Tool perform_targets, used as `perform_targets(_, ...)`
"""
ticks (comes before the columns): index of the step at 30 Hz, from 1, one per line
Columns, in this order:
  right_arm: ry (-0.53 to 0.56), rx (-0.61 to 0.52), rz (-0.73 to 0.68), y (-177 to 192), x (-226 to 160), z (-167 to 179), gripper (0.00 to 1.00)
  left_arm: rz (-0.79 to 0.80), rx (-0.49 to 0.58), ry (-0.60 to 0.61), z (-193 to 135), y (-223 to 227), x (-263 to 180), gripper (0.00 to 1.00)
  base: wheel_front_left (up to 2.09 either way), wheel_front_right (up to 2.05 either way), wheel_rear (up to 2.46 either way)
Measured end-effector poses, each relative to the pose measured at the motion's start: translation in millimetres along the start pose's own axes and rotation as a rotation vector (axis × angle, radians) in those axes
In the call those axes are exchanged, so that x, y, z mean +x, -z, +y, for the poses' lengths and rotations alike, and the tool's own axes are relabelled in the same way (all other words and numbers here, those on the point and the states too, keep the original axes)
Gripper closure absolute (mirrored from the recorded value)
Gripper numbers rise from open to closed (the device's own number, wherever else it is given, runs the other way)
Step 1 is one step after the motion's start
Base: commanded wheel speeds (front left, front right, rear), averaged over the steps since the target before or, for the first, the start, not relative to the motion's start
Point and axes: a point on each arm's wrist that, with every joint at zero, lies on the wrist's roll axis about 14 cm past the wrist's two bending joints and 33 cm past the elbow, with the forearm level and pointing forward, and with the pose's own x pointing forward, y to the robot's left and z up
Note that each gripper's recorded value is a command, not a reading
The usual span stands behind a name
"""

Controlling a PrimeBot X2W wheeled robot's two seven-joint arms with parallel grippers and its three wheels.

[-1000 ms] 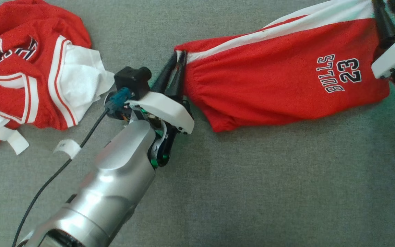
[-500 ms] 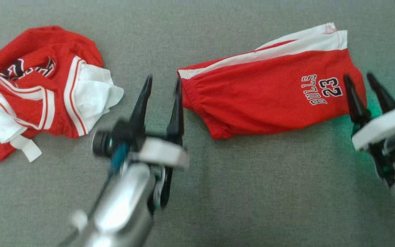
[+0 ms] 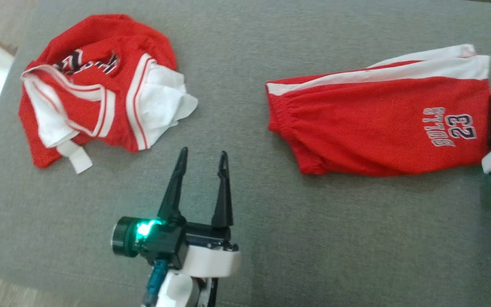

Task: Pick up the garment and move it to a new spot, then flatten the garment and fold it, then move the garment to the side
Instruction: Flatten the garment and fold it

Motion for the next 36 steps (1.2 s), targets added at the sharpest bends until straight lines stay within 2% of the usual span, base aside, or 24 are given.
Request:
perform_targets(4,-0.024,0.01,0.069,15,18,20,0.0,0.015,0.005,-0.023,5,4,-4,0.0,0.0,0.0,0.0)
perform_targets(5,-0.03,0.014,0.074,17,21,24,0.19,0.02,0.002,-0.031,6,5,-4,0.0,0.0,0.0,0.0)
perform_targets(6,-0.033,0.016,0.077,17,23,27,0.65,0.021,0.004,-0.032,6,5,-5,0.0,0.0,0.0,0.0)
perform_targets(7,-0.034,0.021,0.079,16,25,28,1.0,0.022,0.005,-0.033,7,5,-5,0.0,0.0,0.0,0.0)
perform_targets(12,-0.042,0.054,0.081,16,23,36,1.0,0.019,0.009,-0.027,4,5,-2,0.0,0.0,0.0,0.0)
perform_targets(16,-0.001,0.071,0.056,13,11,22,1.0,0.015,0.006,0.005,-6,5,1,0.0,0.0,0.0,0.0)
perform_targets(20,0.063,0.081,0.035,8,-9,-5,1.0,0.012,-0.003,0.049,-19,5,6,0.0,0.0,0.0,0.0)
perform_targets(26,0.201,0.033,-0.013,-10,-51,-69,1.0,0.007,-0.019,0.148,-48,4,10,0.0,0.0,0.0,0.0)
perform_targets(29,0.24,0.011,-0.048,-22,-68,-88,1.0,-0.002,-0.026,0.19,-60,2,10,0.0,0.0,0.0,0.0)
perform_targets(33,0.215,-0.015,-0.116,-44,-71,-80,1.0,-0.01,-0.023,0.211,-66,-2,7,0.0,0.0,0.0,0.0)
perform_targets(36,0.135,-0.033,-0.17,-60,-63,-48,1.0,-0.008,-0.016,0.209,-63,-1,3,0.0,0.0,0.0,0.0)
